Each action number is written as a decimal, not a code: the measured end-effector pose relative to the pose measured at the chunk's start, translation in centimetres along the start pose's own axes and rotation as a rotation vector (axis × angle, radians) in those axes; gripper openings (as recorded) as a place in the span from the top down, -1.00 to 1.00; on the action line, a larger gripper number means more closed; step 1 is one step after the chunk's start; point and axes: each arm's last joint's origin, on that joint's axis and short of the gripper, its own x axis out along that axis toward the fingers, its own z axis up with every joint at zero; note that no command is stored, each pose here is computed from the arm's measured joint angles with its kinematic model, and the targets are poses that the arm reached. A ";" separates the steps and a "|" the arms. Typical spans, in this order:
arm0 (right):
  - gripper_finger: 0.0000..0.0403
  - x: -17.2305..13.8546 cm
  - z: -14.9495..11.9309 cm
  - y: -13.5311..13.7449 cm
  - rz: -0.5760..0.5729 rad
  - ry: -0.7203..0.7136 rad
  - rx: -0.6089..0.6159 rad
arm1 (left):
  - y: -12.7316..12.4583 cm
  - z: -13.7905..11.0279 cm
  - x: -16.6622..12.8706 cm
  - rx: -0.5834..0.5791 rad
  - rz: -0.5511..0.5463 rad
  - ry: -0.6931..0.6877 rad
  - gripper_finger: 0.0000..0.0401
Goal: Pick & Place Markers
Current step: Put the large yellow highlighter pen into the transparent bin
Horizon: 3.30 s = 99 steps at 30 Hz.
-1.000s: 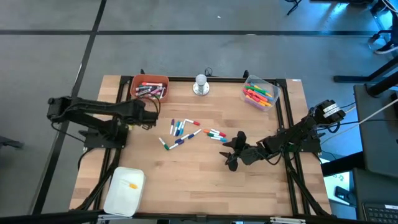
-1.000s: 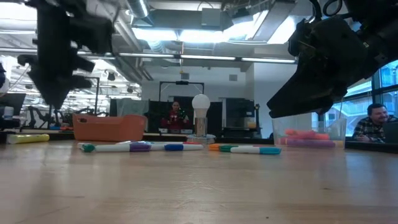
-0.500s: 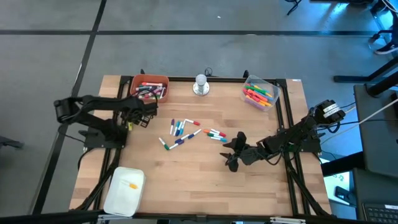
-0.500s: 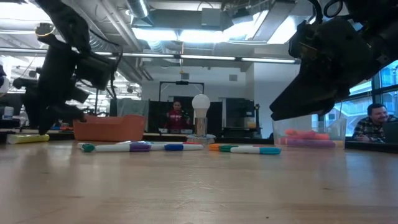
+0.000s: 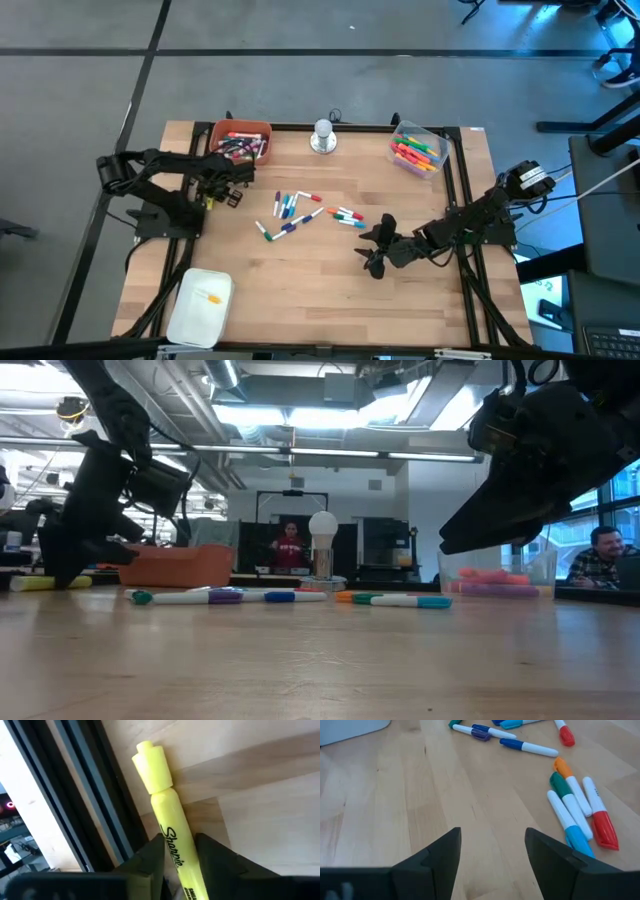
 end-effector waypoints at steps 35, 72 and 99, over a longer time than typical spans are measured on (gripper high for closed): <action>-0.09 3.6 4.9 -0.9 0.091 -0.539 0.119 | -15.9 -4.7 -16.1 0.556 -1.024 -1.019 0.71; 0.69 4.4 6.6 -1.8 0.080 -0.618 0.061 | -18.0 -5.8 -17.2 0.648 -1.067 -1.320 0.64; 0.69 -3.0 12.1 -11.6 -0.657 0.064 -0.001 | -20.9 -2.0 -9.8 0.711 -0.703 -1.112 0.20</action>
